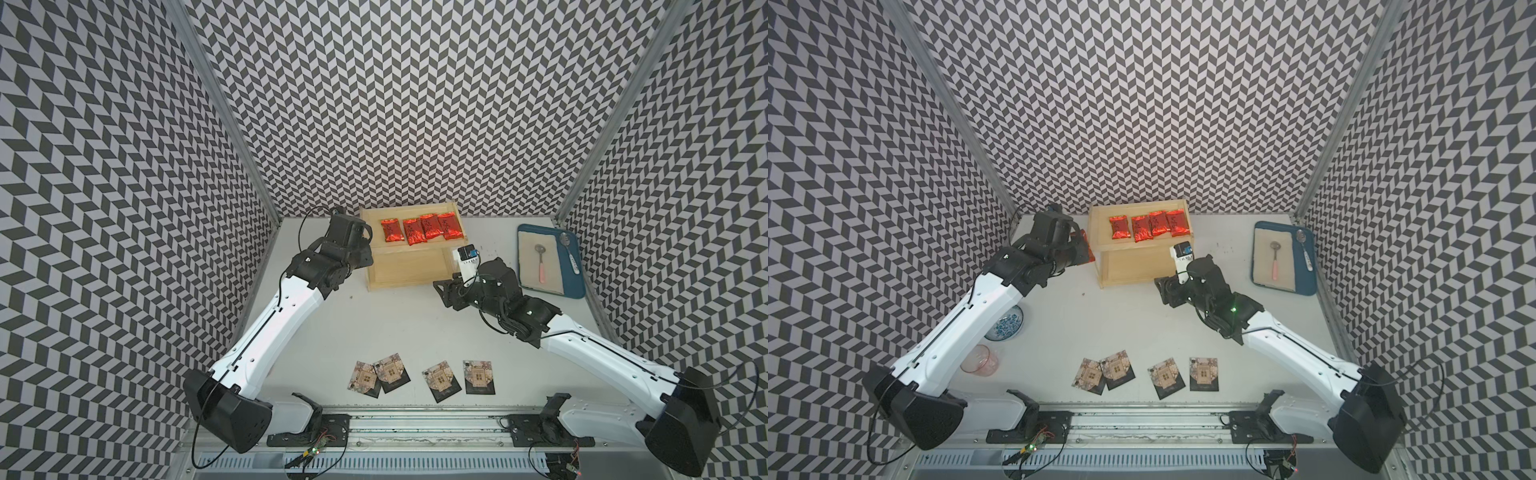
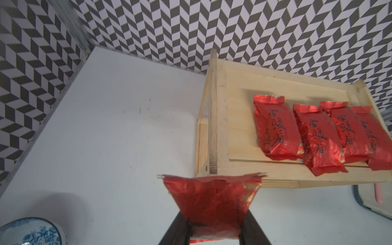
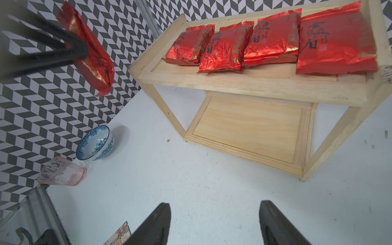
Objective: Place the tea bags on the shelf by color
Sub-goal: Place the tea bag on the shelf.
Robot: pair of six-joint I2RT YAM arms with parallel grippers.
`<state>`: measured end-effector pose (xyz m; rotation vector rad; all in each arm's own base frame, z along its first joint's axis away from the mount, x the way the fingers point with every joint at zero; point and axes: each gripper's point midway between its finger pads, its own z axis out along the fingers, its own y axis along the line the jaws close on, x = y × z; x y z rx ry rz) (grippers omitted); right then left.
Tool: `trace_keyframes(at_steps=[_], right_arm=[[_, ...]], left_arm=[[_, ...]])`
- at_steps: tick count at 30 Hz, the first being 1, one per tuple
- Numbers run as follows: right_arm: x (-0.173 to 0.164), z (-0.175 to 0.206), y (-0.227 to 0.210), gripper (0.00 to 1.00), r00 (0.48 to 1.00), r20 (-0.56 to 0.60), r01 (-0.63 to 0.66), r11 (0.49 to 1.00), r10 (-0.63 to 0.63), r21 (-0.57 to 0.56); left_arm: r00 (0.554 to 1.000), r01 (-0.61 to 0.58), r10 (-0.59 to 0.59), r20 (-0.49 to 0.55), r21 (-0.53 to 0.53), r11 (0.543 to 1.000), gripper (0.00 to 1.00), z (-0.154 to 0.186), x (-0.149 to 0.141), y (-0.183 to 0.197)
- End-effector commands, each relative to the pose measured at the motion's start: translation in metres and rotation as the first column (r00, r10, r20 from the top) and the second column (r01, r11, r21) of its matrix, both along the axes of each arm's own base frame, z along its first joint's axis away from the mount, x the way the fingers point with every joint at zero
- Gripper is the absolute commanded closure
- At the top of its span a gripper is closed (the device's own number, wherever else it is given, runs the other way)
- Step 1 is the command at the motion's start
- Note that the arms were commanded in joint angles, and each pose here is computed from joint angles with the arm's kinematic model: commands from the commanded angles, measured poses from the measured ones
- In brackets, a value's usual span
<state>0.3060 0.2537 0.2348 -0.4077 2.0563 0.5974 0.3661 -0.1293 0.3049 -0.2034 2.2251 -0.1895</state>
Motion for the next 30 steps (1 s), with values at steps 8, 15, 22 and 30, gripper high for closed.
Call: trace_keyframes(at_steps=[8,15,22,30], right_arm=[[0.002,0.014,-0.002,0.3,0.999,0.04,0.01,0.998,-0.013,0.062],[0.003,0.015,-0.006,0.3,0.999,0.043,0.015,0.998,-0.018,0.067],[0.003,0.014,-0.008,0.3,0.999,0.041,0.016,0.997,-0.019,0.071],[0.003,0.014,-0.008,0.3,0.999,0.038,0.018,0.997,-0.021,0.076]], left_arm=[[0.997,0.053,-0.057,0.056,0.07,0.996,0.59,0.02,0.042,-0.021],[0.998,0.052,-0.056,0.036,0.093,0.994,0.59,0.005,0.057,-0.027],[0.999,0.025,-0.028,0.022,0.123,0.992,0.55,-0.004,0.063,-0.024],[1.0,0.008,-0.009,0.014,0.108,0.994,0.53,-0.012,0.069,-0.025]])
